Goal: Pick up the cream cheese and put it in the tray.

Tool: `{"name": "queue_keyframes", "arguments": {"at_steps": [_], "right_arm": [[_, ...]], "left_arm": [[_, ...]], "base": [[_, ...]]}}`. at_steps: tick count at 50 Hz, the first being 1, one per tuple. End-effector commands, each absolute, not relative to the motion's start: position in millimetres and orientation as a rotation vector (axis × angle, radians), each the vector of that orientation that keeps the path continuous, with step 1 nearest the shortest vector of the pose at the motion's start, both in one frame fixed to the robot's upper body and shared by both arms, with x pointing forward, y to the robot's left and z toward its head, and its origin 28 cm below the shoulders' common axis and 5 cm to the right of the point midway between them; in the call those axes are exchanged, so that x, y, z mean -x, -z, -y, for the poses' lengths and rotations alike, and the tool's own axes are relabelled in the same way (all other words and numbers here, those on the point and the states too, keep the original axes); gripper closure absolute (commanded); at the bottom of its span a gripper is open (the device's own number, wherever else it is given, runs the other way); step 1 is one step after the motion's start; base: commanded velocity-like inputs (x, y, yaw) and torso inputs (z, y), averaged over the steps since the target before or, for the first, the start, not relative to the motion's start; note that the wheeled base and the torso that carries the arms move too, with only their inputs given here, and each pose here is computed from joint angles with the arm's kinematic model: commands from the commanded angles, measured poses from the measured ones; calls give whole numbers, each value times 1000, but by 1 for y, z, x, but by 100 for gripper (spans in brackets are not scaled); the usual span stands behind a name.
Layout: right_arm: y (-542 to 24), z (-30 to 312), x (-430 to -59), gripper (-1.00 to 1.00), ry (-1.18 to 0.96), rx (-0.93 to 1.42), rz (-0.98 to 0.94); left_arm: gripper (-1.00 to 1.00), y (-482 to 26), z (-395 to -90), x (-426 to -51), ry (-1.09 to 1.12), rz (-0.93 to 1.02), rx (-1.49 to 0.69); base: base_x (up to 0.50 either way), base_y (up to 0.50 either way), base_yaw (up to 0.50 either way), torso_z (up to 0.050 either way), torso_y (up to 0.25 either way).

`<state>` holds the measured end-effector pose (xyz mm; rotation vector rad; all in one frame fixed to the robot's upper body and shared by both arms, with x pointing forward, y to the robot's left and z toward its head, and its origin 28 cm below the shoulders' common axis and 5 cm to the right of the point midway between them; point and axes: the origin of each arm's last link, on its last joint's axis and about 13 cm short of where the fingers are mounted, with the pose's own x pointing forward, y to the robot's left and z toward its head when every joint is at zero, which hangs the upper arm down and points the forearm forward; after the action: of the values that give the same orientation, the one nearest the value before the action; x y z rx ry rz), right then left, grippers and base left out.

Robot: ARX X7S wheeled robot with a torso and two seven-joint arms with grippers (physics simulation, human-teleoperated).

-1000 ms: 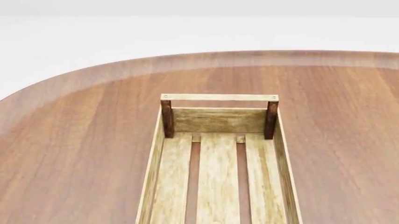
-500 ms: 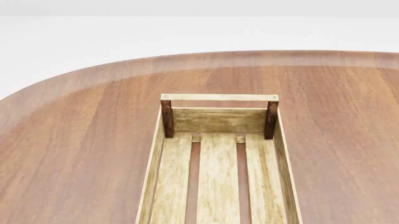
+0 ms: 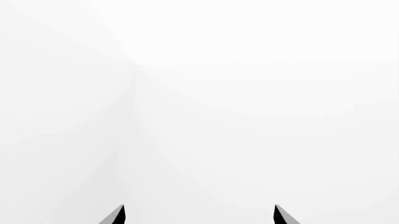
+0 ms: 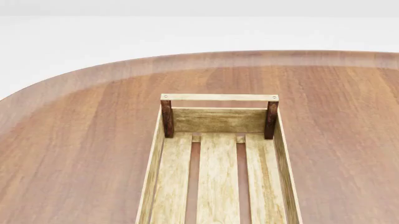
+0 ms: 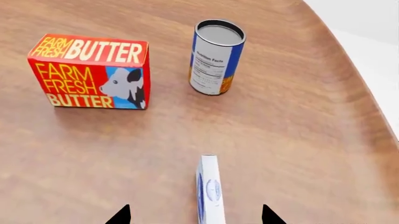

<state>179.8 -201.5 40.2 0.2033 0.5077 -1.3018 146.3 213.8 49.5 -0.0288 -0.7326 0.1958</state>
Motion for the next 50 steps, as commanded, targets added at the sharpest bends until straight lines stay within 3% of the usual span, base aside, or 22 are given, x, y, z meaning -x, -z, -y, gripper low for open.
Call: {"name": "queue_keyframes", "arguments": {"at_steps": [1,50], "right_arm": [[-40,208,-175,-100,1316,-226,-512],[-24,224,-172,-100,1303,-273,-605]], "left_arm": [[-100,-49,-214,-147,-196,731,28],[-100,-48,-214,-148,-197,721,27]], "base": [[0,0,0,0,0],[0,0,0,0,0]]}}
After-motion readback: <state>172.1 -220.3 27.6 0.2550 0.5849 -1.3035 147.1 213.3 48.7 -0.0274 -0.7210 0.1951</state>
